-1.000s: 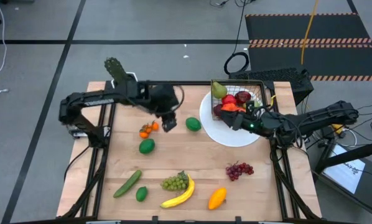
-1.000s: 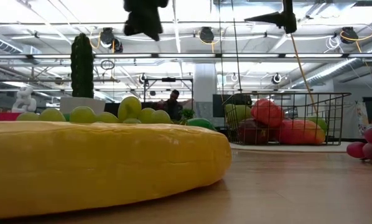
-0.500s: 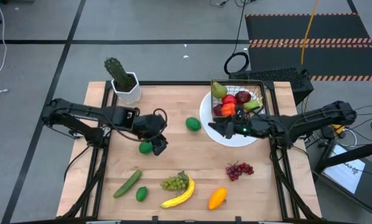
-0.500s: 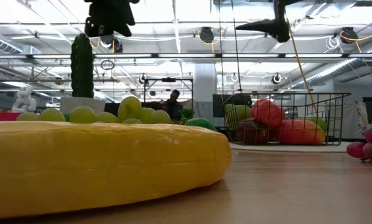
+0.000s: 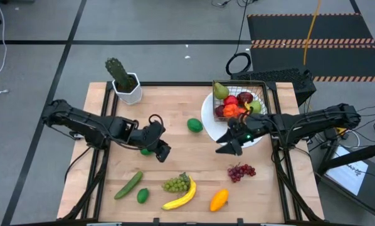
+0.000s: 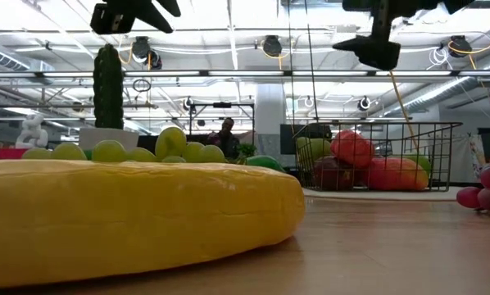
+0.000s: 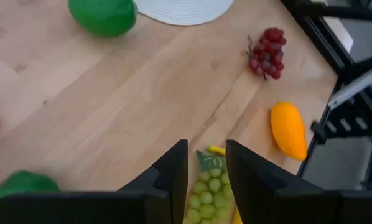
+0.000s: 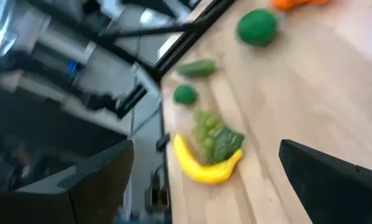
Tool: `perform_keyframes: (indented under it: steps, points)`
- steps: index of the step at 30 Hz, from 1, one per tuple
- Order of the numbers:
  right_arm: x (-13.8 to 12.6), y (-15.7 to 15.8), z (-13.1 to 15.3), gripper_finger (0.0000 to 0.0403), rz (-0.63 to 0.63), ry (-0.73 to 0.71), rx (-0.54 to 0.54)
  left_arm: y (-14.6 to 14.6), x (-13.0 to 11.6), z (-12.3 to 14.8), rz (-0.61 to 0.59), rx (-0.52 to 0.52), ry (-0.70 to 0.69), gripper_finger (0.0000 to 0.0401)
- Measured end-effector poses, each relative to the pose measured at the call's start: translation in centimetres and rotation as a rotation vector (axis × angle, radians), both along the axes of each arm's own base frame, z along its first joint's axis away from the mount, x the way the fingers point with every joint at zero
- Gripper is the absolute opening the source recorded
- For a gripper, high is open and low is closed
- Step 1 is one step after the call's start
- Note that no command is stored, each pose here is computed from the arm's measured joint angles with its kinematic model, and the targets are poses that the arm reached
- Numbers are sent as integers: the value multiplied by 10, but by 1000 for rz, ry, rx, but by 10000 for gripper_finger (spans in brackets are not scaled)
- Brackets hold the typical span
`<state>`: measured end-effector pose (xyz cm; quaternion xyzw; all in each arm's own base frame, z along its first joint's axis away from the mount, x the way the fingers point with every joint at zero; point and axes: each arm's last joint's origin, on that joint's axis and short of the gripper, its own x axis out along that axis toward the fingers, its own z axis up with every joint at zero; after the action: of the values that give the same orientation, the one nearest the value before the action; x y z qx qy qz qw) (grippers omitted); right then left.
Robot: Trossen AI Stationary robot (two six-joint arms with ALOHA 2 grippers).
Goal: Build produce basket
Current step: Put the mango into the gold wire basket
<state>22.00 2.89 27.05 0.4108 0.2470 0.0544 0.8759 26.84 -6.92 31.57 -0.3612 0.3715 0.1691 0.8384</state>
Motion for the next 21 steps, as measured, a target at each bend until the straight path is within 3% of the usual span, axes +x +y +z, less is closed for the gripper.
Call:
perform_keyframes:
  steps: [9, 14, 21]
  points:
    - [-8, 5, -12, 393, 338, -2, -259, -11, 7, -6, 127, -62, -24, 108]
    - [-15, 13, -17, 393, 498, 18, -283, -18, 16, -3, 131, -86, -115, 108]
    - [-20, 27, -20, 393, 577, 16, -358, -23, 27, -8, 148, -95, -154, 108]
